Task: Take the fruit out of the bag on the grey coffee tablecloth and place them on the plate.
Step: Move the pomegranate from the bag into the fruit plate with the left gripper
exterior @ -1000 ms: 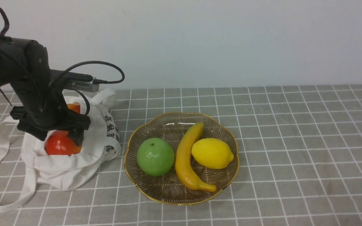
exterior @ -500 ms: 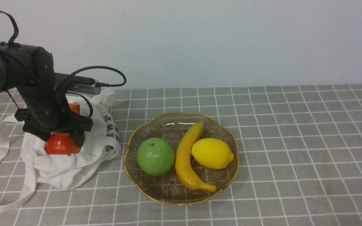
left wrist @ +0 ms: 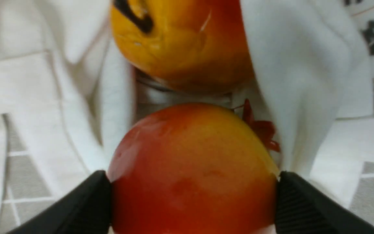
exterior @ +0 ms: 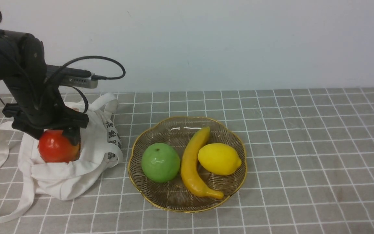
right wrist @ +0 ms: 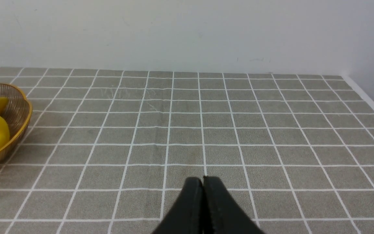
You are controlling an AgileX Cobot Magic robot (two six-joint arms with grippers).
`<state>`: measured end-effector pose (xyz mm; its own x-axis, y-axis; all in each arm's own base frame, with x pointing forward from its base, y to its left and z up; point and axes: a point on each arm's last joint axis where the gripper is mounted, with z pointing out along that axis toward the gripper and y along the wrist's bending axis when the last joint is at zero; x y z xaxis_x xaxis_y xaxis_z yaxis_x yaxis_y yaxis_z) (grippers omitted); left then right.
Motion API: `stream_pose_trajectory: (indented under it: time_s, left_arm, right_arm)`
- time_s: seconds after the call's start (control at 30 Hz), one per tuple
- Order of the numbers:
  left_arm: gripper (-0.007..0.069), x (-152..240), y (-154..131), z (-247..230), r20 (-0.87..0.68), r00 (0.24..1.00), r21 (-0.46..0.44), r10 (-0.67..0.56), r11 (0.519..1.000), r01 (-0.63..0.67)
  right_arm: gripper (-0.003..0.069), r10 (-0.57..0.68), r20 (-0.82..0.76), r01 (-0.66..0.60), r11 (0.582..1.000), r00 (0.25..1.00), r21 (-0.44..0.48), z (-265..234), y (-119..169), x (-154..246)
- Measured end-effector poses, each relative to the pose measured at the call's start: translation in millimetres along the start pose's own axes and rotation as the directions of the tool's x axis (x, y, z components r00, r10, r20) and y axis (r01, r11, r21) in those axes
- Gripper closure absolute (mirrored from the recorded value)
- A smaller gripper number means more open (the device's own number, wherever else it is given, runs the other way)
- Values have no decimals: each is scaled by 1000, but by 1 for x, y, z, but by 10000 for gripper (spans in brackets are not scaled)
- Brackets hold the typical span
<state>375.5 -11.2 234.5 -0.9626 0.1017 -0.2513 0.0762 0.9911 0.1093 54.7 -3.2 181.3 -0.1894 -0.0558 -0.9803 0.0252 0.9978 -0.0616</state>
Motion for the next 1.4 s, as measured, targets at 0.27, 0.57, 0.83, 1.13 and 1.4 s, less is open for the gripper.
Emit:
stream_pose_trajectory:
  time_s: [0.27, 0.57, 0.83, 1.13, 1.4]
  left_arm:
    - [42, 9, 1, -57, 116, 992, 46, -51, 998, 45]
    - [42, 18, -56, -109, 264, 965, 277, 11, 957, -87]
    - [42, 2, -131, -83, 394, 910, 339, 128, 900, -274]
    - [42, -14, -173, -16, 401, 907, 343, 133, 896, -283]
    - [-22, -16, -176, -1, 394, 910, 339, 129, 900, -274]
  right_arm:
    - [673, 0, 0, 0, 1000, 1000, 0, 0, 0, 0]
    - [673, 0, 0, 0, 1000, 1000, 0, 0, 0, 0]
    - [673, 0, 0, 0, 1000, 1000, 0, 0, 0, 0]
    - [673, 0, 0, 0, 1000, 1000, 0, 0, 0, 0]
    - [673, 0, 0, 0, 1000, 1000, 0, 0, 0, 0]
